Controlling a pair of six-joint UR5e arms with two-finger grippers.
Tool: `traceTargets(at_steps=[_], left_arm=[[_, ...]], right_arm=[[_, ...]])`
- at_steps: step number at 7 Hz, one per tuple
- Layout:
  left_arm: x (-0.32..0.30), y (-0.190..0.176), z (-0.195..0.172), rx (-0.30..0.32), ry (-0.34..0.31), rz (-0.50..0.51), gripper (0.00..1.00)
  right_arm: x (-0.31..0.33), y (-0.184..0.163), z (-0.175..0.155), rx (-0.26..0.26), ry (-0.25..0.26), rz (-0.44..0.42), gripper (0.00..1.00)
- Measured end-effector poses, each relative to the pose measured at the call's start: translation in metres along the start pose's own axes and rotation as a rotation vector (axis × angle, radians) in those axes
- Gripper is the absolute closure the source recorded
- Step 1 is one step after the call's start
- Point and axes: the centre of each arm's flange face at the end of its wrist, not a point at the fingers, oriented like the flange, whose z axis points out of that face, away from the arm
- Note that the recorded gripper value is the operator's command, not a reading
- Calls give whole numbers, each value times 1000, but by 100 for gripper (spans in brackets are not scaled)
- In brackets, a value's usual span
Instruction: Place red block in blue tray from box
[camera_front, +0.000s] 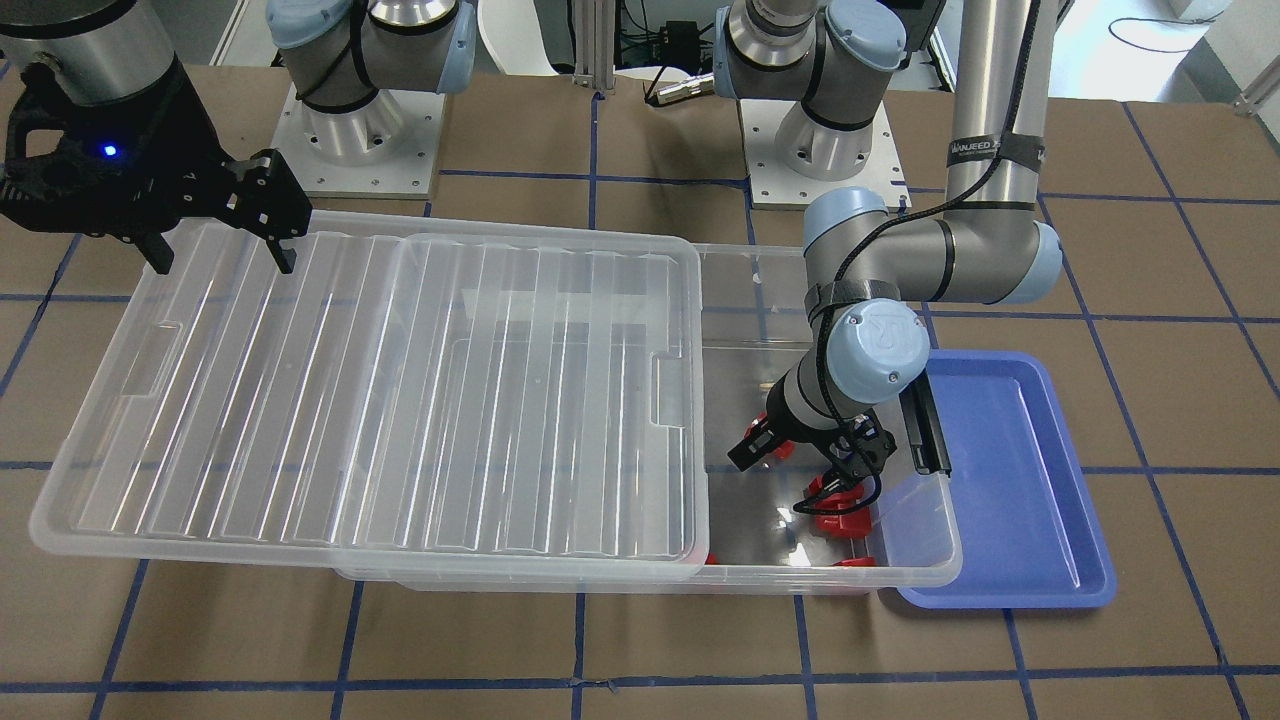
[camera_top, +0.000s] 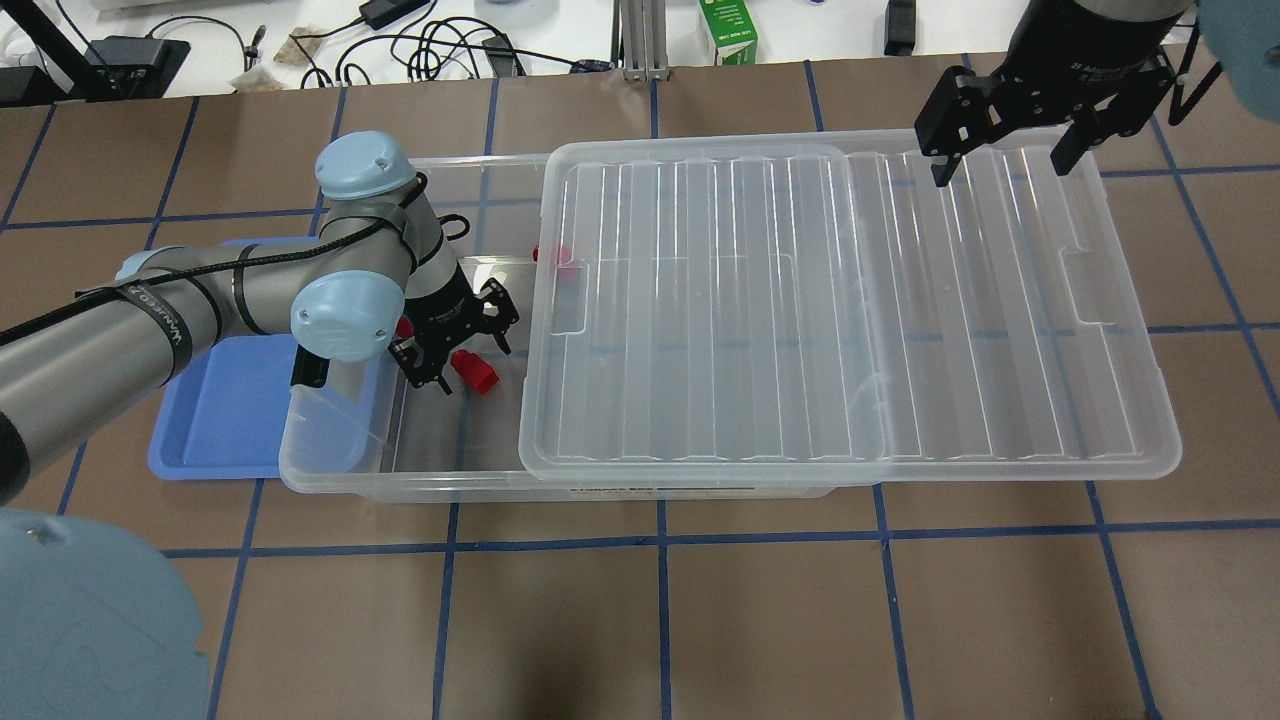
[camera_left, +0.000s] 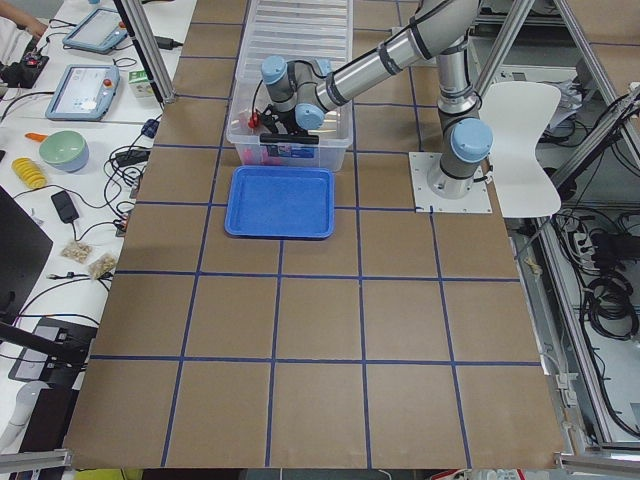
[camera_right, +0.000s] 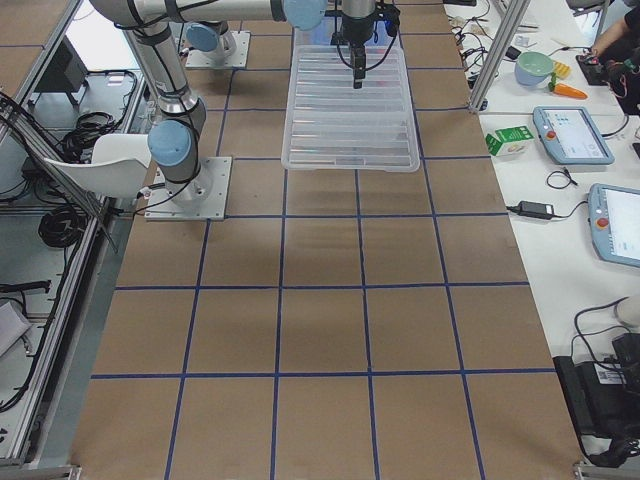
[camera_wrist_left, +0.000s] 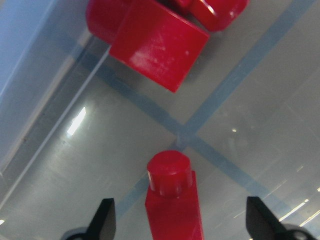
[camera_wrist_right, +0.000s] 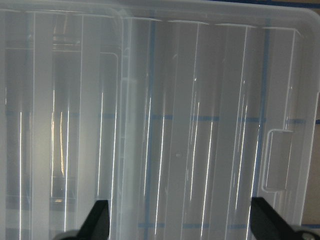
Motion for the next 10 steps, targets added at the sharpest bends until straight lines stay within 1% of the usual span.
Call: traceTargets(at_steps=[1, 3, 4, 5, 6, 7, 8, 10], left_arm=[[0, 0, 0, 0, -1, 2, 100], [1, -2, -5, 13, -1, 31, 100], [2, -5, -15, 33, 9, 67, 100], [5, -11, -33, 62, 25, 117, 100], [11, -16, -58, 86, 35, 157, 100], [16, -19, -87, 97, 41, 184, 100], [20, -21, -123, 100, 41, 209, 100], [15, -23, -193, 92, 33, 291, 100]], right_arm=[[0, 0, 0, 0, 1, 0, 0], [0, 0, 1, -3, 2, 0, 0], [0, 0, 0, -2, 2, 0, 0], [0, 0, 0, -2, 2, 0, 0], [0, 0, 0, -2, 3, 0, 0], [0, 0, 1, -2, 3, 0, 0], [0, 0, 0, -2, 3, 0, 0], [0, 0, -1, 0, 4, 0, 0]])
